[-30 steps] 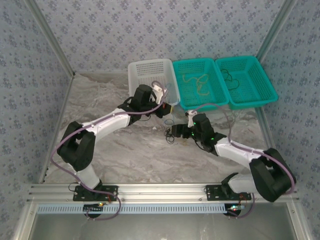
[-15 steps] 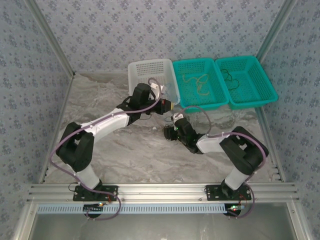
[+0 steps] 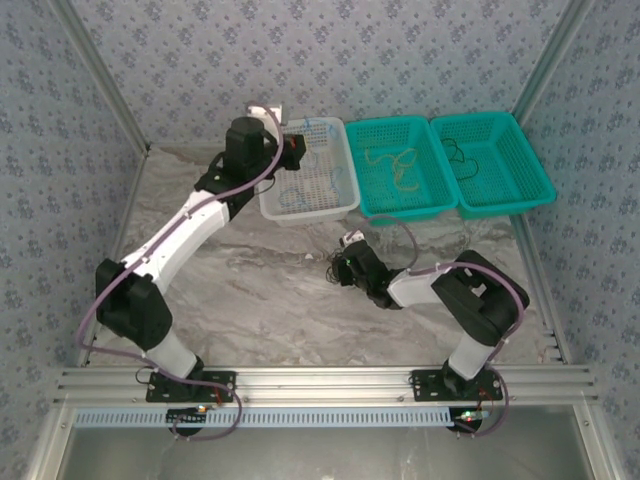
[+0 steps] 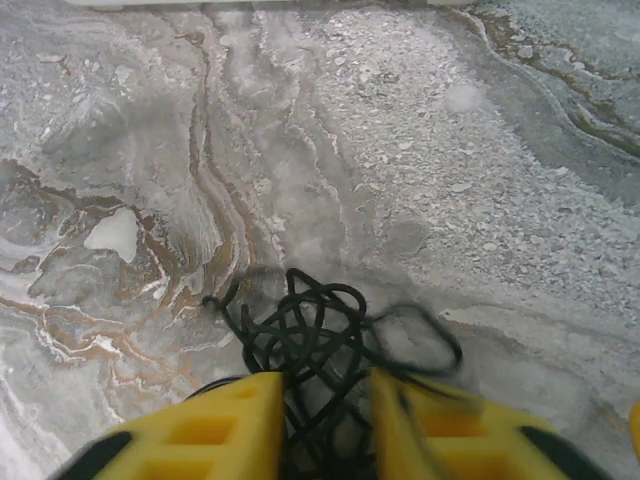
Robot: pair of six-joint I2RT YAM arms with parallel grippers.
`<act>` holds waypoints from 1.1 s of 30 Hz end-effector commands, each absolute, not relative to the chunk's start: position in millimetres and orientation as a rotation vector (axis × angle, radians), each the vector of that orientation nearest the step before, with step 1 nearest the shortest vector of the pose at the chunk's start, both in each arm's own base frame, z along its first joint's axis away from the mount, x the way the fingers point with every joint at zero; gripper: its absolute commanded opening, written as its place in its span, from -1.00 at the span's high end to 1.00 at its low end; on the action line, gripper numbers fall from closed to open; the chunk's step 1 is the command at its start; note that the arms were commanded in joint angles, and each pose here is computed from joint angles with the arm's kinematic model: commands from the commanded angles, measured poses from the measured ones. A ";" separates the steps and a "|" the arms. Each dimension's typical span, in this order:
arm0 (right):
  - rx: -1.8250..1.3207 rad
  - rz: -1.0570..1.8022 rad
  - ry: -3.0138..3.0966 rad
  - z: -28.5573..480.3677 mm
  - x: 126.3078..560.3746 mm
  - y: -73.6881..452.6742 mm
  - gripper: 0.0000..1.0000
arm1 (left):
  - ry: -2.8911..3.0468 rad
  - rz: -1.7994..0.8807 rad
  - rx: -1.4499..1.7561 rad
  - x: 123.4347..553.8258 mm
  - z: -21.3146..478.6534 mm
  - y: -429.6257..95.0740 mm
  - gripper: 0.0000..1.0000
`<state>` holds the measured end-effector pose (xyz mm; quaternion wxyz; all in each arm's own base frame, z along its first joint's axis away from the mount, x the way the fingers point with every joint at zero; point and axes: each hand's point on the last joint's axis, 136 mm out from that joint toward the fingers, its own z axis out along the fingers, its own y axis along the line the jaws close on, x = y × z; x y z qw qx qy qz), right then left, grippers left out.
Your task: Untangle the cables
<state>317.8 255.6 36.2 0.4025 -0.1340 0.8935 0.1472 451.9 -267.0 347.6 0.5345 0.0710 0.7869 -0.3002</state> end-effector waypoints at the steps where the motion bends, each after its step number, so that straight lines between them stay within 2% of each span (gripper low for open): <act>1: -0.338 0.389 2.225 63.4 316.7 258.0 0.09 | 1.986 -0.539 0.137 479.9 303.4 -252.6 1.00; 4: -0.292 0.360 2.207 81.7 316.5 246.6 -0.15 | 2.033 -0.474 0.133 497.9 286.7 -254.1 1.00; 7: -0.220 0.327 2.194 98.9 313.5 229.7 -0.75 | 2.129 -0.389 0.093 512.4 259.8 -250.7 1.00; 9: -0.171 0.298 2.185 110.9 311.0 216.2 -0.99 | 2.189 -0.363 0.088 517.1 242.9 -252.1 0.95; 10: -0.153 0.280 2.186 114.9 308.5 208.9 -1.00 | 2.223 -0.354 0.087 518.3 235.3 -253.0 0.83; 12: -0.104 0.254 2.194 121.5 305.9 194.4 -0.99 | 2.276 -0.347 0.097 518.6 226.3 -255.7 0.38; 14: -0.048 0.234 2.215 124.2 303.5 178.7 -1.00 | 2.310 -0.343 0.103 516.7 218.6 -257.2 -0.30; 16: -0.011 0.230 2.237 124.0 301.6 167.4 -0.99 | 2.310 -0.350 0.105 514.9 221.3 -257.5 -0.58; 20: 0.044 0.224 2.296 119.4 300.1 152.3 -1.00 | 2.271 -0.373 0.129 505.6 239.2 -262.0 -0.97; 27: 0.191 0.249 2.358 111.9 301.6 136.6 -0.97 | 2.159 -0.483 0.252 471.4 259.4 -282.5 -0.98; 33: 0.319 0.306 2.403 103.3 301.4 129.1 -0.83 | 2.015 -0.583 0.348 430.6 270.3 -299.5 -0.99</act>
